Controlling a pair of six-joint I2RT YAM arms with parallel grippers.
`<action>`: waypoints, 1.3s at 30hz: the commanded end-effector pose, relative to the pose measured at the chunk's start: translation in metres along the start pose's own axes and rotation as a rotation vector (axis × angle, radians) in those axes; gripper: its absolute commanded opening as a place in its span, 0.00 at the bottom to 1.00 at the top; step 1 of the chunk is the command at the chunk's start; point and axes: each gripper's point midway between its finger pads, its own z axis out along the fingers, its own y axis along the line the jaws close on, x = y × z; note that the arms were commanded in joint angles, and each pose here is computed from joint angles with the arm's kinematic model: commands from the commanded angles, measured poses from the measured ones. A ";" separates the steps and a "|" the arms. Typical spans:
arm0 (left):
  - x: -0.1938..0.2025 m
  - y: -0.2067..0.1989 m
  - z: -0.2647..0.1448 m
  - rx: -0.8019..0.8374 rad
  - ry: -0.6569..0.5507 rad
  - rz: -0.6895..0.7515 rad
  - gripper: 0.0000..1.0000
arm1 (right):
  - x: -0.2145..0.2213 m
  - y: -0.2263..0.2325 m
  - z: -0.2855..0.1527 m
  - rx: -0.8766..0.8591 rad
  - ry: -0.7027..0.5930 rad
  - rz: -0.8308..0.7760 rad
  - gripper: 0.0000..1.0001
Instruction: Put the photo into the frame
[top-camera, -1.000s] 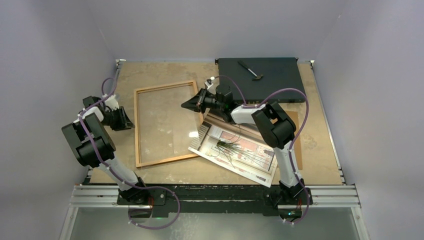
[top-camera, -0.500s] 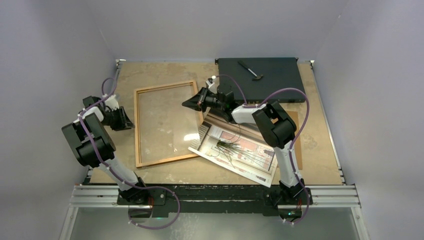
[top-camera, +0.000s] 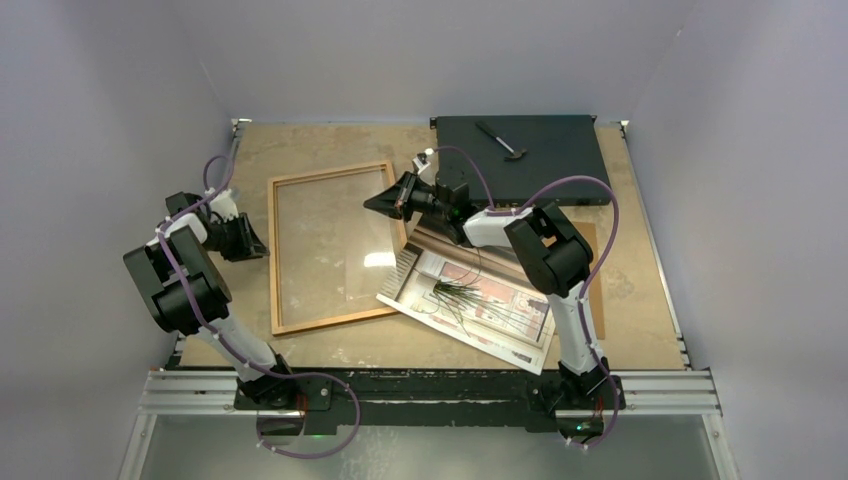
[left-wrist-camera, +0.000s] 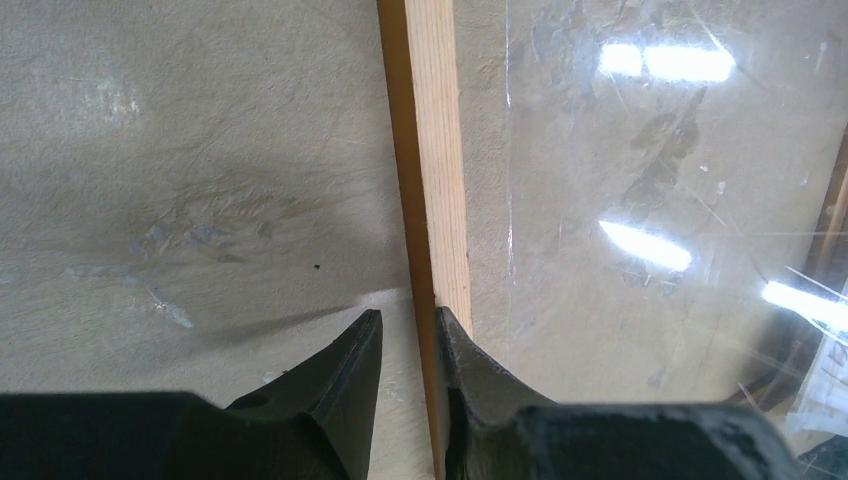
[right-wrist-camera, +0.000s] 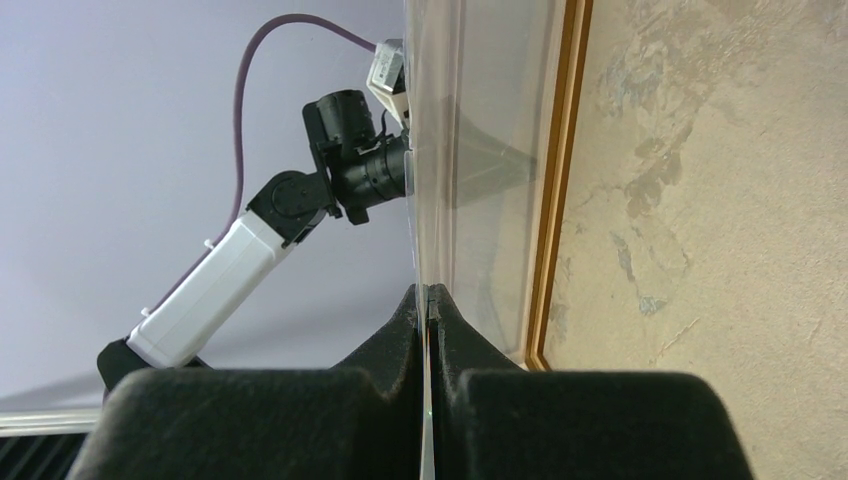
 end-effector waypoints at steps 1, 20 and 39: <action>0.000 0.001 0.002 -0.018 0.003 0.025 0.23 | -0.005 0.021 0.003 -0.074 -0.015 -0.045 0.00; 0.000 0.001 0.001 -0.019 0.004 0.028 0.22 | -0.005 0.009 0.011 -0.066 -0.001 -0.029 0.00; 0.000 0.001 0.002 -0.017 0.006 0.028 0.20 | -0.001 0.029 0.012 -0.103 -0.002 -0.074 0.00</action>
